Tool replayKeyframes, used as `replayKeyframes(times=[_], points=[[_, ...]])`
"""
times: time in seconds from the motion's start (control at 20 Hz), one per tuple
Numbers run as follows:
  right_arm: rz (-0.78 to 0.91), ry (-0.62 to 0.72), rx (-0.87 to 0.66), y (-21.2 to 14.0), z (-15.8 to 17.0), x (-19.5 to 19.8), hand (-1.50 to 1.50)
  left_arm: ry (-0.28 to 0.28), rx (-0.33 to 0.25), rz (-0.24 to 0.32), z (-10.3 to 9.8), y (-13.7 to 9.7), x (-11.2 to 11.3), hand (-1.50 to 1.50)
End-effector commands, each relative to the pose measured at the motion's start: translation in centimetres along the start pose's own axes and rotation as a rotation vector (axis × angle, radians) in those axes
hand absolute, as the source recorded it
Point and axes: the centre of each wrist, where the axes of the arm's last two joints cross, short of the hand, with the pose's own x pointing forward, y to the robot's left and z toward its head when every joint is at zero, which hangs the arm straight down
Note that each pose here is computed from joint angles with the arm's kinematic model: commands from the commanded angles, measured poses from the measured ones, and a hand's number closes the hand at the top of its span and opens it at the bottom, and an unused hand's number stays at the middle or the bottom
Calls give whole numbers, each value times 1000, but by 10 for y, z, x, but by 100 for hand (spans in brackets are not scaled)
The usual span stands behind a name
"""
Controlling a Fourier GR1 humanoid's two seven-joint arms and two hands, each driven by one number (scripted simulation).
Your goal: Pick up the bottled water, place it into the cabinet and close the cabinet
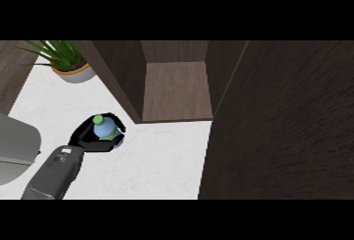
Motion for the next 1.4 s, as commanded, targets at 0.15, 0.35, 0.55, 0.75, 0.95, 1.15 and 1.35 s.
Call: replayKeyframes(times=[0.15,0.35,0.55,0.75,0.95,1.15,1.35], points=[[19,-11,-11,1,4,6,-150,-234,-190,-119,-22,-17,8,150],[27,-17,-31,-7,13,16,-150,-314,-184,-141,-4,-28,-12,150],[22,-24,-59,-8,8,11,-150,-337,221,-201,-7,-48,-25,150],[24,-10,-57,-6,12,5,-150,-352,416,-172,-22,-85,-33,150],[45,-7,-65,-4,10,11,-150,-383,393,-84,-34,-92,-9,150],[12,-12,-58,7,26,8,-150,-383,413,-25,-58,-119,10,150],[21,-7,-74,1,24,20,-150,-387,400,7,-61,-141,24,150]])
